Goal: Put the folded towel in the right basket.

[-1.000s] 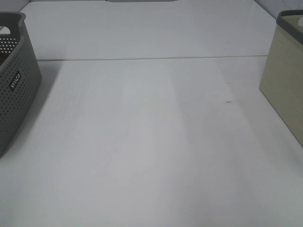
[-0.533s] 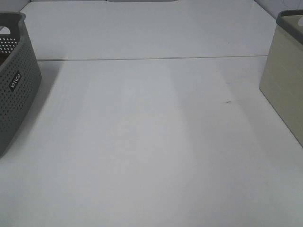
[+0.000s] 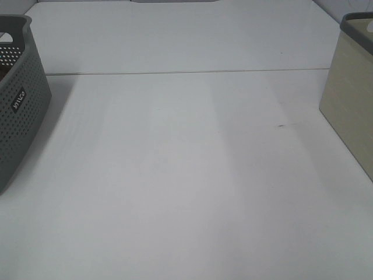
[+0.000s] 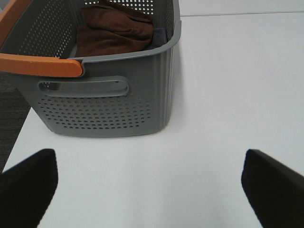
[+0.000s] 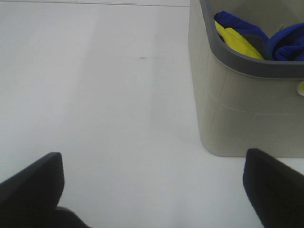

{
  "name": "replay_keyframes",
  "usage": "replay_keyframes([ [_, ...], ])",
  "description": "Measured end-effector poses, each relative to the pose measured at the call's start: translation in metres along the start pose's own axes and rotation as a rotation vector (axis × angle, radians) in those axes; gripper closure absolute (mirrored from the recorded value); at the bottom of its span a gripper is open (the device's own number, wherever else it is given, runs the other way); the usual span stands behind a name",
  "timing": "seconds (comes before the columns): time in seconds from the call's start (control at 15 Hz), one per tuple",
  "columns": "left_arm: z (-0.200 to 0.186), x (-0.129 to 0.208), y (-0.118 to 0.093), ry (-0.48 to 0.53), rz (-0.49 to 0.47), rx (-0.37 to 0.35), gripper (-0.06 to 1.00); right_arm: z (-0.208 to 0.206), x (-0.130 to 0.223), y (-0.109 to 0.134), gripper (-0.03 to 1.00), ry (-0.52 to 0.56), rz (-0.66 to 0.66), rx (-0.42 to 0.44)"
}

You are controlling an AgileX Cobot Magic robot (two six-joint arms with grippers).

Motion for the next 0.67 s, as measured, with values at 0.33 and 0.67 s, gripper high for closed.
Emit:
replay_keyframes([
  [0.33, 0.0, 0.0, 0.0, 0.0, 0.0, 0.0, -0.03, 0.0004, 0.0007, 0.002, -0.01, 0.004, -0.012, -0.018],
  [0.67, 0.0, 0.0, 0.0, 0.0, 0.0, 0.0, -0.03, 0.0001, 0.0006, 0.0009, -0.01, -0.01, 0.026, 0.064],
])
Point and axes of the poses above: a point on each arm's last joint axis where the gripper is mounted, z pointing out along that axis toward the gripper, y along the wrist's bending axis when the last joint is at zero, x = y × z, the point moved 2 cm from there along z, pointing out along that axis toward the gripper, and after that the axes turned 9 degrees about z, right-handed, at the moved point
